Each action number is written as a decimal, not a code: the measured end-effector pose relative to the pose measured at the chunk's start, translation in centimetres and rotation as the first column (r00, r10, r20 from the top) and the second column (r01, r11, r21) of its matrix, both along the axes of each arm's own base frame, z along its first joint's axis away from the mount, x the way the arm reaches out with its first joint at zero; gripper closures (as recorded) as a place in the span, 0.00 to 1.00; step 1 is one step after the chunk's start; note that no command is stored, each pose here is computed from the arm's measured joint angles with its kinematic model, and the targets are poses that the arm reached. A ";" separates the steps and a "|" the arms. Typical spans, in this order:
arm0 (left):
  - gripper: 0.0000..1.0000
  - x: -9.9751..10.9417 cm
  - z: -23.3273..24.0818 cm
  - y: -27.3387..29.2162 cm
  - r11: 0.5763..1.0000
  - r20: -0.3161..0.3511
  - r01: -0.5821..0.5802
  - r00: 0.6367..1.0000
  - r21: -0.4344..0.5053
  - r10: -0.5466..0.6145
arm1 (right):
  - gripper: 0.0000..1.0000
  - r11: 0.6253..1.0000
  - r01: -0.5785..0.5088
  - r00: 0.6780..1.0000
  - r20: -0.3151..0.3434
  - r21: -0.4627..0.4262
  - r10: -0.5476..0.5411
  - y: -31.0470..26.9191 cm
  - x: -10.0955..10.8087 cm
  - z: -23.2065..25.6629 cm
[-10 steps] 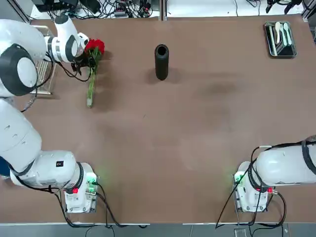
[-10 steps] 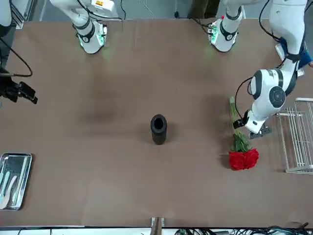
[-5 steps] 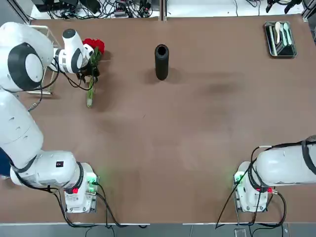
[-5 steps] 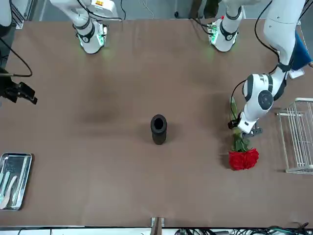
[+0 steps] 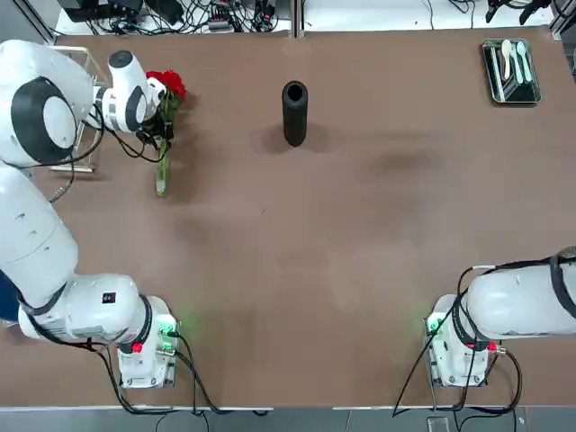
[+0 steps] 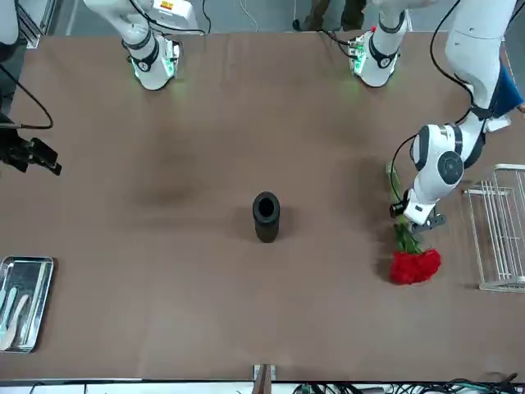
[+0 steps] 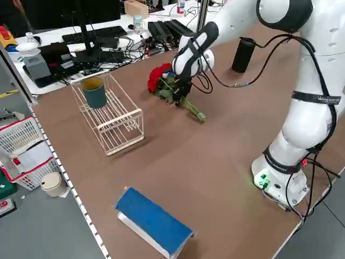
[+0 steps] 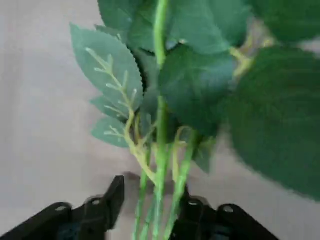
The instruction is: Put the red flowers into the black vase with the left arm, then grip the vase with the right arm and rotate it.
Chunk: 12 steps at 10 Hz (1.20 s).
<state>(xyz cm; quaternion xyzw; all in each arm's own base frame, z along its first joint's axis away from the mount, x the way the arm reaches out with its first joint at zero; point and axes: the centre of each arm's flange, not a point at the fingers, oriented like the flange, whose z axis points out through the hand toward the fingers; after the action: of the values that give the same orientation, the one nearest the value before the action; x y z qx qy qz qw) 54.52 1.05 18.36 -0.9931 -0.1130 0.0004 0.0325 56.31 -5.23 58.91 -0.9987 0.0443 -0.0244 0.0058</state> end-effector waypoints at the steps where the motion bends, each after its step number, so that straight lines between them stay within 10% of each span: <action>1: 0.75 0.2 0.4 0.0 1.000 0.009 -0.005 1.000 0.000 0.005 | 0.00 1.000 0.000 1.000 0.001 0.000 0.000 0.0 0.0 0.0; 3: 0.93 0.6 1.4 -0.2 1.000 0.030 -0.031 0.999 0.001 0.031 | 0.00 1.000 0.000 1.000 0.004 0.000 0.000 0.0 0.0 0.0; 12: 0.93 8.3 22.3 -9.7 0.915 0.043 -0.403 0.915 0.028 0.402 | 0.00 1.000 0.001 1.000 0.004 0.000 -0.001 0.0 0.1 -0.4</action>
<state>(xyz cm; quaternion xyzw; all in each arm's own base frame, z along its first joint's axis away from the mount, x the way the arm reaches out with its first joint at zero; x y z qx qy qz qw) 62.86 -8.62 40.67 -0.9477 -0.3154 -0.0131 0.0479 56.41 -5.22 58.49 -0.9986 0.0445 -0.0266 0.0057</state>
